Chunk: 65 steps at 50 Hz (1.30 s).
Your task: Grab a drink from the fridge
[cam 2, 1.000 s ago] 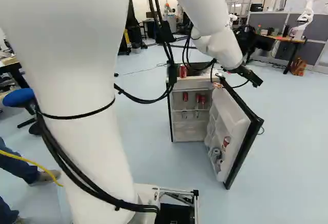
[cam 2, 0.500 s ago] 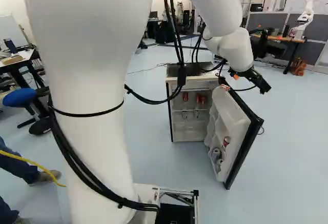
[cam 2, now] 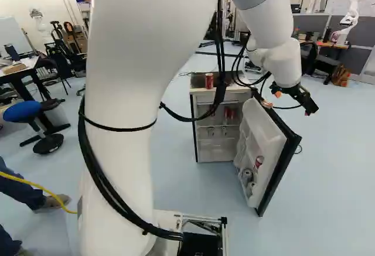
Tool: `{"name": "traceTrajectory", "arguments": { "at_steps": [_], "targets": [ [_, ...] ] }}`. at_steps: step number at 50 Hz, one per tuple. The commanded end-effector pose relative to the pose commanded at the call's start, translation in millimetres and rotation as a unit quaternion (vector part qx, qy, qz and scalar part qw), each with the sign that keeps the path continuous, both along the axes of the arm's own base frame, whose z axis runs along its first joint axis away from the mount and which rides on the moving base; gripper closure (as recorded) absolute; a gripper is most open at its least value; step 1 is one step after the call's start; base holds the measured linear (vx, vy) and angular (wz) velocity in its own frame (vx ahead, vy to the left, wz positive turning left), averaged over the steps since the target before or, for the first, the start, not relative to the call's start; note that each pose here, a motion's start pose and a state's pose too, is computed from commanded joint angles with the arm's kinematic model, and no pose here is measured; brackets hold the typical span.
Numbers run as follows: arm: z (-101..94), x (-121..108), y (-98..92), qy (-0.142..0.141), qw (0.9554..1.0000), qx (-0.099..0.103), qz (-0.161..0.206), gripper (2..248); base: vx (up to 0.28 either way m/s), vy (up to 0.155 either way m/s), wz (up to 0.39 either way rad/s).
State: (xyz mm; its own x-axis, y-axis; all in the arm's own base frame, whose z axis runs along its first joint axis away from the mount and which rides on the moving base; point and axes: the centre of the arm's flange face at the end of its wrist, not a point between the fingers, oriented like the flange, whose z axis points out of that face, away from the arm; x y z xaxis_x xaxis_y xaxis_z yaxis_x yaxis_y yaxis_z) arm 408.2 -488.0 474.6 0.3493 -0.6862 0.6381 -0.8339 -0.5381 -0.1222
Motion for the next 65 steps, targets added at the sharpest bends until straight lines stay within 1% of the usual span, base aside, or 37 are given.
{"name": "traceTrajectory", "arguments": {
  "at_steps": [18, 37, 52, 60, 65],
  "targets": [
    [-28.9, 3.0, -33.8, 0.021, 0.9993, 0.029, -0.013, 3, 0.000, 0.000, 0.000],
    [-60.7, 6.8, -64.9, 0.044, 0.9968, 0.064, -0.021, 3, 0.000, 0.000, 0.000],
    [-85.2, 8.3, -78.8, 0.063, 0.9933, 0.094, -0.024, 3, 0.000, 0.000, 0.000],
    [-97.7, 8.3, -83.1, 0.074, 0.9908, 0.110, -0.025, 3, 0.000, 0.000, 0.000],
    [-101.5, 7.9, -83.4, 0.080, 0.9894, 0.119, -0.025, 3, 0.000, 0.000, 0.000]
  ]
}}
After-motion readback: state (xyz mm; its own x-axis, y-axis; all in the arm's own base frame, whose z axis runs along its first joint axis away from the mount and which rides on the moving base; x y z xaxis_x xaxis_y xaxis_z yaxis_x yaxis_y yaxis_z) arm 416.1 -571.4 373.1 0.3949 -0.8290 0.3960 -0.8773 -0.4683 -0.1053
